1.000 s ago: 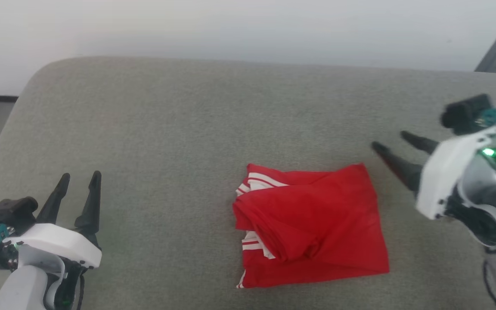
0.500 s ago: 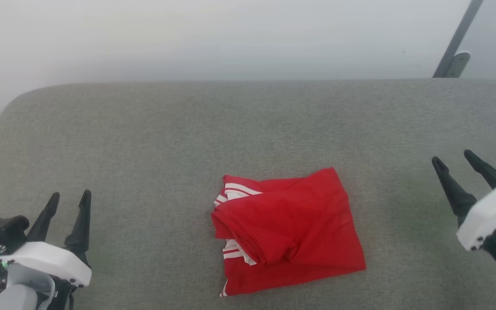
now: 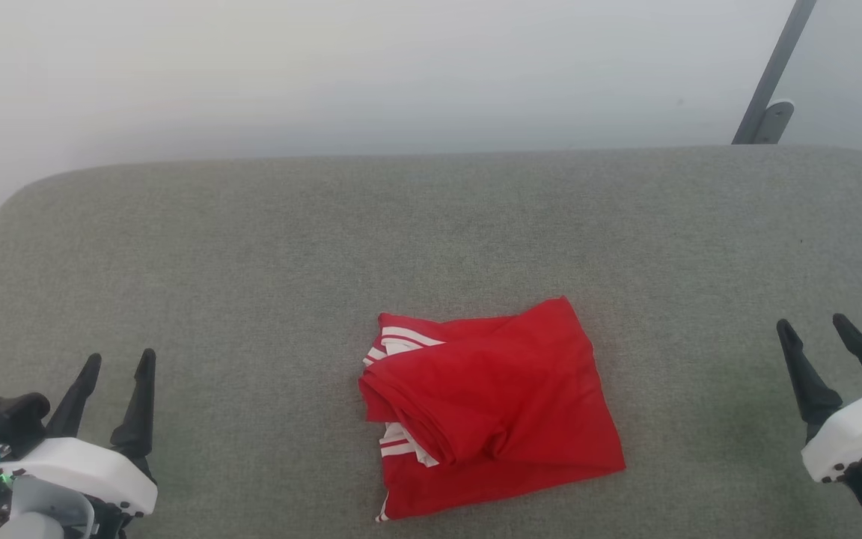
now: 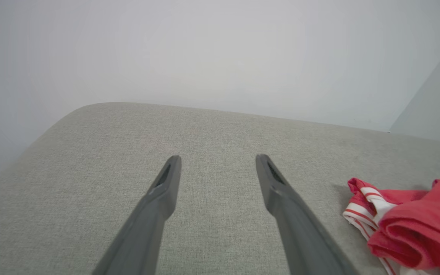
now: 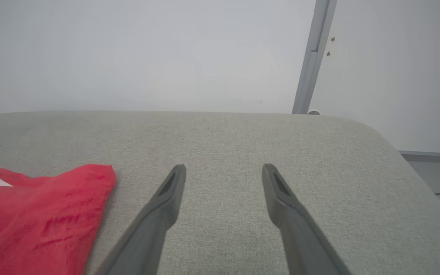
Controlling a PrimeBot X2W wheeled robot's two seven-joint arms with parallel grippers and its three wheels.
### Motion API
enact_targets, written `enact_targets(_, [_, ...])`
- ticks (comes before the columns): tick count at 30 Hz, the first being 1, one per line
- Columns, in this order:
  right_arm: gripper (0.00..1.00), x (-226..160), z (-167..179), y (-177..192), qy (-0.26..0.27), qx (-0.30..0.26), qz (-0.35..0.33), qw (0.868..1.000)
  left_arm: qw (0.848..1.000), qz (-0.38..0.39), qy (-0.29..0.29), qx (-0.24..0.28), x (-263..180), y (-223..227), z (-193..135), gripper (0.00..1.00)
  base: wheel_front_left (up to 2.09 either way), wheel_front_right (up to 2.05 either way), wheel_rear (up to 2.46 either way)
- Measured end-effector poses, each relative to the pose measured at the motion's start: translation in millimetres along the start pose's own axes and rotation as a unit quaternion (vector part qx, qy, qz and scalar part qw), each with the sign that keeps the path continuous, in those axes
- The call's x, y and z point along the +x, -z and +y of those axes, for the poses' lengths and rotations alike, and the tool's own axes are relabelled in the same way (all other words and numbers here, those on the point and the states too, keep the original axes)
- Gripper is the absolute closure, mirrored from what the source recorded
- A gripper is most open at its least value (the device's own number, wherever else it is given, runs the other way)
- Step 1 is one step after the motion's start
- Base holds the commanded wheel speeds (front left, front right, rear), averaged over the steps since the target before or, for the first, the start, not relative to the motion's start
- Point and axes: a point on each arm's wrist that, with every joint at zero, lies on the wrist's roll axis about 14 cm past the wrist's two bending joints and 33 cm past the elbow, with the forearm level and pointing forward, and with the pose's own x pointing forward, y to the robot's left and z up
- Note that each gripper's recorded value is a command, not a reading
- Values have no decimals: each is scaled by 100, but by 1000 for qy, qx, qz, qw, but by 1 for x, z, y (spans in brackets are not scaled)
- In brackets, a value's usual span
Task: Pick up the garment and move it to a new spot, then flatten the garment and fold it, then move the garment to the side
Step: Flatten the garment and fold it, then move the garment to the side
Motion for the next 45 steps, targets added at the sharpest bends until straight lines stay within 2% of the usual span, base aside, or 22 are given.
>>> enact_targets(13, [0,1,6,11,-7,3,16,1000,1000,3,-6,1,-5,3,4,0,0,0,0])
enact_targets(16, [0,5,21,21,-29,2,40,999,1000,4,-7,1,-7,3,5,0,0,0,0])
enact_targets(22, [0,17,78,36,-109,12,101,989,1000,12,-15,1,-12,9,10,0,0,0,0])
enact_targets(26, [0,21,112,48,-161,7,151,975,1000,18,-20,-2,-14,13,12,0,0,0,0])
enact_targets(27, [0,21,112,48,-161,7,151,975,1000,18,-20,-2,-14,13,12,0,0,0,0])
enact_targets(29, [0,23,129,59,-187,-6,196,963,999,21,-24,-4,-14,16,13,0,0,0,0])
enact_targets(30, [0,23,129,59,-187,-6,196,963,999,21,-24,-4,-14,16,13,0,0,0,0])
enact_targets(34, [0,29,139,75,-205,-28,253,945,999,27,-30,-9,-15,21,15,0,0,0,0])
enact_targets(35, [0,30,141,88,-206,-36,291,934,999,31,-32,-10,-16,23,16,0,0,0,0])
enact_targets(40, [0,33,143,116,-204,-64,372,903,998,38,-40,-12,-16,28,18,0,0,0,0])
enact_targets(45, [0,43,154,130,-205,-56,421,882,998,45,-47,-11,-14,32,23,0,0,0,0])
